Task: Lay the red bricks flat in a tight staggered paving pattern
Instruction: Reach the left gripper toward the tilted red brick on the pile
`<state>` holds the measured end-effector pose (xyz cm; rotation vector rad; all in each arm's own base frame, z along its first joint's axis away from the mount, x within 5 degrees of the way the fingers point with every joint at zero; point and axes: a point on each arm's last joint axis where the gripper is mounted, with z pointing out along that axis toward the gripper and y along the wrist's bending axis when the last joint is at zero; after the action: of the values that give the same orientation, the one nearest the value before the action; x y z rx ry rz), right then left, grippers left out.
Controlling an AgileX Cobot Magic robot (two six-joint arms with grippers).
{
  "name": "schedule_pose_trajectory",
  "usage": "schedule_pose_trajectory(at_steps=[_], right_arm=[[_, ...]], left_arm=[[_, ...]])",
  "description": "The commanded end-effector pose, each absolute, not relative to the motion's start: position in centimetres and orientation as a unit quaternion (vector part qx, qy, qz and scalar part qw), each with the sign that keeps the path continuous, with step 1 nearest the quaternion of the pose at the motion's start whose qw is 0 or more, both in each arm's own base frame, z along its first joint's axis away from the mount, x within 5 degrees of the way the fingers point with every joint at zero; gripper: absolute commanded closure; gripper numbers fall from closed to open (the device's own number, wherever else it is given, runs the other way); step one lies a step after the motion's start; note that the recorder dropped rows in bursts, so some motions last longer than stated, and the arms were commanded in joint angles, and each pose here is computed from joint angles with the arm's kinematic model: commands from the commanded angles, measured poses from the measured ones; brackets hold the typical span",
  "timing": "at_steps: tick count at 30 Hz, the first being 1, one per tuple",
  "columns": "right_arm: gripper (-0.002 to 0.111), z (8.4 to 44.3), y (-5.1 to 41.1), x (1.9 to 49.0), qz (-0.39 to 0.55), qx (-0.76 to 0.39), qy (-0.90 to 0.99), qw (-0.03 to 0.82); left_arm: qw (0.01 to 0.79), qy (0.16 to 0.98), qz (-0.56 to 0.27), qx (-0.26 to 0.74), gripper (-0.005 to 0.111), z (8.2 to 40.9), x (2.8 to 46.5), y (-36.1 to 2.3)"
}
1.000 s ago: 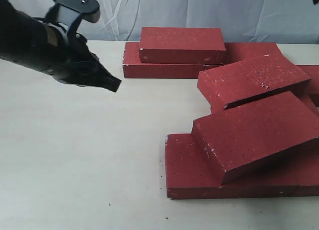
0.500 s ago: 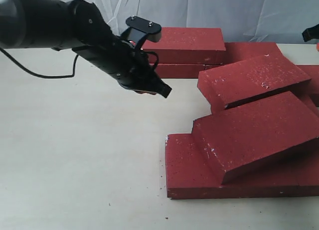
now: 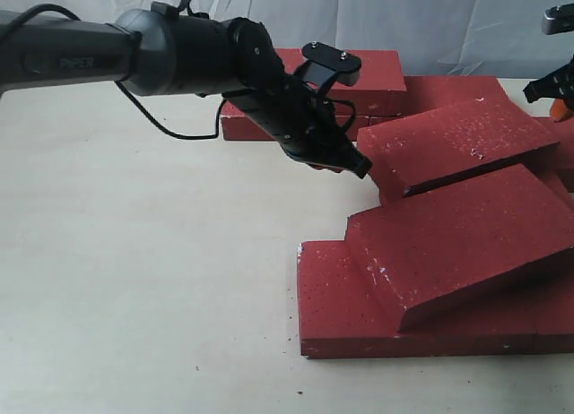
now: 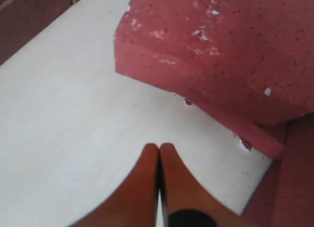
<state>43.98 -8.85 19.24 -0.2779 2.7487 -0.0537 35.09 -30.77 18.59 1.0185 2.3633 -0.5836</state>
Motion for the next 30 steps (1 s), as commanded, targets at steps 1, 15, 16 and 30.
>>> schedule_pose_trajectory(at_steps=[1,15,16,30], right_arm=[[0.109,18.9,-9.2,44.1,-0.023,-0.099,0.977,0.186],[0.109,17.3,-9.0,44.1,-0.008,-0.119,0.98,0.157],[0.109,17.3,-9.0,44.1,-0.008,-0.119,0.98,0.157],[0.109,17.8,-8.2,43.7,0.037,-0.123,0.981,0.145]], left_arm=[[0.238,0.862,-0.225,0.387,0.107,18.2,35.1,-32.4],[0.239,0.855,-0.24,0.392,0.107,18.3,35.2,-34.0],[0.238,0.856,-0.239,0.392,0.107,18.2,35.2,-34.0],[0.256,0.856,-0.246,0.376,0.107,18.1,35.6,-34.3]])
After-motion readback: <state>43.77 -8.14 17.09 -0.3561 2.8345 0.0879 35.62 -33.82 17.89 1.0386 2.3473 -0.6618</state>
